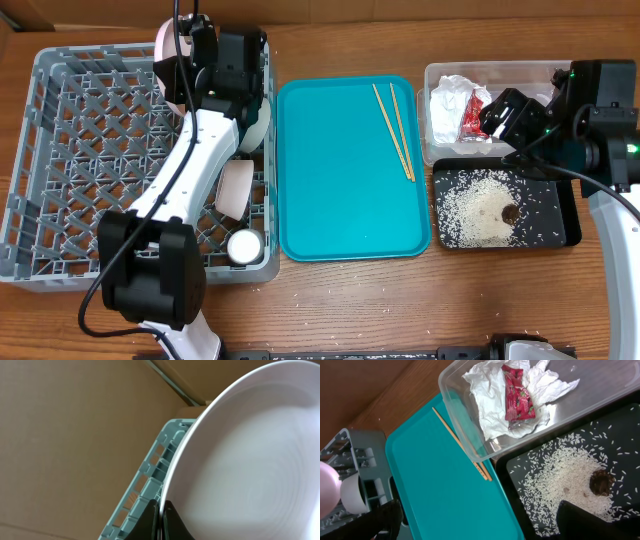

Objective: Sort waste into correct bins and load items into the dishwasher
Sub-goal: 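Stand the white plate upright in the rack and release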

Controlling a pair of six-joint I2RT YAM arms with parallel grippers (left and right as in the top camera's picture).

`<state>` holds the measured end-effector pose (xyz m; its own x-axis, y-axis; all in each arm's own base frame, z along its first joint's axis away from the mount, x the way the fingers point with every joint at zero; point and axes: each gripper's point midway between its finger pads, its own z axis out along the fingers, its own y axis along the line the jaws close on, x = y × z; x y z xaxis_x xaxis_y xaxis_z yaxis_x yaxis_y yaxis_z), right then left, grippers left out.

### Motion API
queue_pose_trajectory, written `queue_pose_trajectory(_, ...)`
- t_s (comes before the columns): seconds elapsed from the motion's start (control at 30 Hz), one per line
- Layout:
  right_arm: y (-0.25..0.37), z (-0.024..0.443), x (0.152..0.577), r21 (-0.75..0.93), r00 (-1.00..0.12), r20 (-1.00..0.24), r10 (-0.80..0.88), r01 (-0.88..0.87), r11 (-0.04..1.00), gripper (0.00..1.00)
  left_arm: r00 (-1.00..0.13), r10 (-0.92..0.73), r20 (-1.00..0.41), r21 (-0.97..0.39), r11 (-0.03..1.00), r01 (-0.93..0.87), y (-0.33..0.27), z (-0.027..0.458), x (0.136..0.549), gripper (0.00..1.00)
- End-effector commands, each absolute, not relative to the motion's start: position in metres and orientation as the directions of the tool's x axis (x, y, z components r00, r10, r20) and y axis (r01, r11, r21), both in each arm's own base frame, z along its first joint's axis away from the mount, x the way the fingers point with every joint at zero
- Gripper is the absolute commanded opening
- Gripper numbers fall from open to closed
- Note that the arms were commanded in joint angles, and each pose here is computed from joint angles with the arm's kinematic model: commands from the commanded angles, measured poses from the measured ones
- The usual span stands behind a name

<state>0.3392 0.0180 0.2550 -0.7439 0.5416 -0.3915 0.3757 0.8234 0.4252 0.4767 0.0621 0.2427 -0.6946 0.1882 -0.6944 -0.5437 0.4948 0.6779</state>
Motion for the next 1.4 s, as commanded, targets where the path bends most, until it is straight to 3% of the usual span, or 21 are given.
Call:
queue_pose_trajectory(0.0, 0.015, 0.259, 0.341, 0.421, -0.736, -0.408, 0.541, 0.374, 0.826, 1.0, -0.718, 0.186, -0.67, 0.698, 0.486, -0.526, 0.067, 0.227, 0.48, 0.04)
queue_pose_trajectory(0.1, 0.015, 0.259, 0.341, 0.421, -0.736, -0.408, 0.541, 0.374, 0.826, 1.0, -0.717, 0.188, -0.671, 0.691, 0.51, -0.513, 0.064, 0.223, 0.484, 0.04)
queue_pose_trajectory(0.27, 0.015, 0.259, 0.341, 0.421, -0.735, -0.408, 0.541, 0.374, 0.826, 1.0, -0.719, 0.2, -0.665, 0.637, 0.656, -0.406, 0.045, 0.2, 0.498, 0.06)
queue_pose_trajectory(0.37, 0.015, 0.259, 0.341, 0.421, -0.736, -0.408, 0.541, 0.374, 0.826, 1.0, -0.727, 0.208, -0.655, 0.608, 0.717, -0.342, 0.035, 0.189, 0.503, 0.32)
queue_pose_trajectory(0.43, 0.015, 0.259, 0.341, 0.421, -0.736, -0.408, 0.541, 0.374, 0.826, 1.0, -0.742, 0.213, -0.636, 0.606, 0.734, -0.308, 0.032, 0.183, 0.501, 0.43)
queue_pose_trajectory(0.63, 0.016, 0.259, 0.341, 0.421, -0.736, -0.408, 0.541, 0.374, 0.826, 1.0, -0.727, 0.214, -0.653, 0.568, 0.772, -0.283, 0.024, 0.194, 0.509, 0.65)
queue_pose_trajectory(0.7, 0.015, 0.259, 0.341, 0.421, -0.735, -0.408, 0.541, 0.374, 0.826, 1.0, -0.728, 0.217, -0.651, 0.542, 0.804, -0.244, 0.016, 0.211, 0.512, 0.66)
queue_pose_trajectory(0.9, 0.015, 0.259, 0.341, 0.421, -0.736, -0.408, 0.541, 0.374, 0.826, 1.0, -0.713, 0.194, -0.673, 0.315, 0.948, -0.039, -0.034, 0.282, 0.505, 0.64)
queue_pose_trajectory(1.03, 0.015, 0.259, 0.341, 0.421, -0.736, -0.408, 0.541, 0.374, 0.826, 1.0, -0.715, 0.193, -0.672, 0.106, 0.981, 0.165, -0.086, 0.31, 0.48, 0.65)
queue_pose_trajectory(1.17, 0.015, 0.259, 0.341, 0.421, -0.735, -0.408, 0.541, 0.374, 0.826, 1.0, -0.738, 0.162, -0.655, -0.23, 0.888, 0.399, -0.173, 0.314, 0.45, 0.75)
queue_pose_trajectory(1.27, 0.015, 0.259, 0.341, 0.421, -0.735, -0.408, 0.541, 0.374, 0.826, 1.0, -0.733, 0.207, -0.648, -0.352, 0.771, 0.53, -0.23, 0.306, 0.434, 0.99)
queue_pose_trajectory(1.33, 0.015, 0.259, 0.341, 0.421, -0.736, -0.408, 0.541, 0.374, 0.826, 1.0, -0.728, 0.238, -0.643, -0.375, 0.731, 0.57, -0.265, 0.288, 0.43, 1.0)
queue_pose_trajectory(1.37, 0.015, 0.259, 0.341, 0.421, -0.736, -0.408, 0.541, 0.374, 0.826, 1.0, -0.76, 0.206, -0.616, -0.386, 0.762, 0.52, -0.282, 0.27, 0.434, 0.96)
